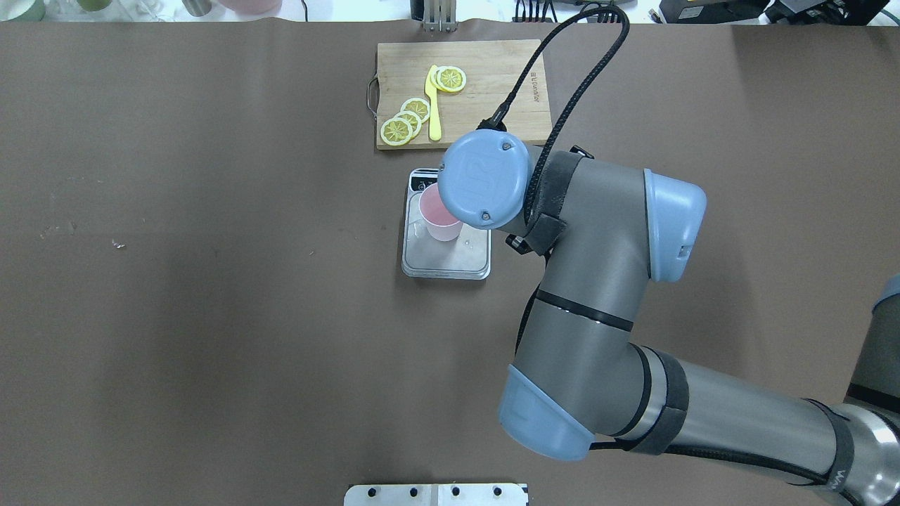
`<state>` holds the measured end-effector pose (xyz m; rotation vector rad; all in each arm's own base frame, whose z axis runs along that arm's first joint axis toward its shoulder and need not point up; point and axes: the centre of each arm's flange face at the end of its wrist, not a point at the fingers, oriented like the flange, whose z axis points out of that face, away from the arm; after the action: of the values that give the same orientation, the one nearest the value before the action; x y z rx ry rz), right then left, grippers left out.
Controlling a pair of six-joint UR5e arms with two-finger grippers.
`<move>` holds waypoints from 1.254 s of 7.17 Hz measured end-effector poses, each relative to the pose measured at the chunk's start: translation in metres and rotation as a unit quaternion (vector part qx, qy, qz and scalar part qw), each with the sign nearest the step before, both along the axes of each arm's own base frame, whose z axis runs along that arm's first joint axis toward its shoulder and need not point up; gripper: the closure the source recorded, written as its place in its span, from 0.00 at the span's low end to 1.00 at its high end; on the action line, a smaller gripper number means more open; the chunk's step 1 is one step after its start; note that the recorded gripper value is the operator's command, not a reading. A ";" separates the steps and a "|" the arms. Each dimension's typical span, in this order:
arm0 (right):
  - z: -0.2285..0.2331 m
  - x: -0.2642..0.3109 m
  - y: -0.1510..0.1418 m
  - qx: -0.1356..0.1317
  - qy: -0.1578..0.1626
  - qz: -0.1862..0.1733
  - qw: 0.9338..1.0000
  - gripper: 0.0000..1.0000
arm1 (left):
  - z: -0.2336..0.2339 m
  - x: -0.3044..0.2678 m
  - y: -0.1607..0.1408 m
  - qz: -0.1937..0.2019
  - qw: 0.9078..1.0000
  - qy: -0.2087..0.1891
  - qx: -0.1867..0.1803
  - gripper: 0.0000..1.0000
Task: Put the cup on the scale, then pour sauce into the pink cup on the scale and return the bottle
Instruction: 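Bring the bottle over the pink cup with the right gripper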
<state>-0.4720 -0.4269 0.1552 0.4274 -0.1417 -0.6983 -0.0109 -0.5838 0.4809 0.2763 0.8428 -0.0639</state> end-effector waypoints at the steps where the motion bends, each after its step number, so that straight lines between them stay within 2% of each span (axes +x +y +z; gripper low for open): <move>1: -0.011 -0.004 0.000 0.001 0.020 -0.011 1.000 1.00 | 0.010 -0.011 0.008 -0.002 1.000 -0.004 0.003 0.03; 5: -0.038 -0.038 -0.017 -0.009 0.072 -0.043 0.996 1.00 | 0.029 -0.029 0.022 -0.005 1.000 -0.009 0.009 0.03; 9: -0.028 -0.054 -0.037 -0.016 0.114 -0.061 0.991 1.00 | 0.036 -0.029 0.027 -0.005 1.000 -0.009 0.004 0.03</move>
<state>-0.5262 -0.4639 0.1277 0.3069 0.0378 -0.8596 -0.0401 -0.5569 0.5166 0.2889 0.8244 -0.0673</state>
